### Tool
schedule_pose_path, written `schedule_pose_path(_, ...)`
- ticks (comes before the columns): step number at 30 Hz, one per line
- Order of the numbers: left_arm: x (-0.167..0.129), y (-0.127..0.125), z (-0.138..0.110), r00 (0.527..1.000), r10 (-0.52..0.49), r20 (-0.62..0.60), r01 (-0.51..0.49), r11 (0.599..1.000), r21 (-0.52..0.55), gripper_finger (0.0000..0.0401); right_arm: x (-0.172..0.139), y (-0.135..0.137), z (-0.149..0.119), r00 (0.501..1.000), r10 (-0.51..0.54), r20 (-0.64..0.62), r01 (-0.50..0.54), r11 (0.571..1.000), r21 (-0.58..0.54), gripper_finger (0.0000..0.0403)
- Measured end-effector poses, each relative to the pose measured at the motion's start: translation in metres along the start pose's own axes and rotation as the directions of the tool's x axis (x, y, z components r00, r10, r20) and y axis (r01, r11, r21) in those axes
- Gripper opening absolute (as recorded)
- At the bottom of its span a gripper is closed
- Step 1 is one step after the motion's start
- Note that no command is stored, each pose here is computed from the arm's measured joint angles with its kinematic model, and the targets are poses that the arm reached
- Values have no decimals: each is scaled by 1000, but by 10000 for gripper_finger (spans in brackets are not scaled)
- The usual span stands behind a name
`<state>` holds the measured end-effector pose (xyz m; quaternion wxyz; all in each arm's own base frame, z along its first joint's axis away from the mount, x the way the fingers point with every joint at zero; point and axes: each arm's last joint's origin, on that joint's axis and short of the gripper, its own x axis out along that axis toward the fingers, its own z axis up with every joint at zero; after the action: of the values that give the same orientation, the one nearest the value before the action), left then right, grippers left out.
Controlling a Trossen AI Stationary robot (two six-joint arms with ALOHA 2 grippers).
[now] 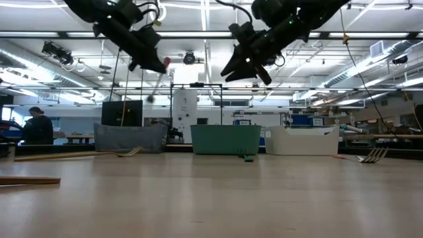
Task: Sort silverware by color (type)
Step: Put the orange fork into the black bin
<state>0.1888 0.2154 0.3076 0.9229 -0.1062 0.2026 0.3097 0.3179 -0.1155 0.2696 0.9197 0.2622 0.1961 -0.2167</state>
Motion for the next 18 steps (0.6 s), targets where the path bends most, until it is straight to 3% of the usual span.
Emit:
schedule_pose_path(4, -15, 17, -4, 978, 85, -193, -50, 983, 179, 14, 0, -10, 3, 999, -32, -4, 31, 999, -25, 112)
schedule_pose_path(9, -8, 31, -35, 887, 254, -385, -114, 929, 352, 21, -1, -19, 7, 999, -54, 7, 54, 997, -63, 112)
schedule_pose_path(18, 15, 35, -47, 873, 277, -402, -130, 925, 356, 43, -2, -29, 12, 998, -66, 12, 66, 996, -63, 112)
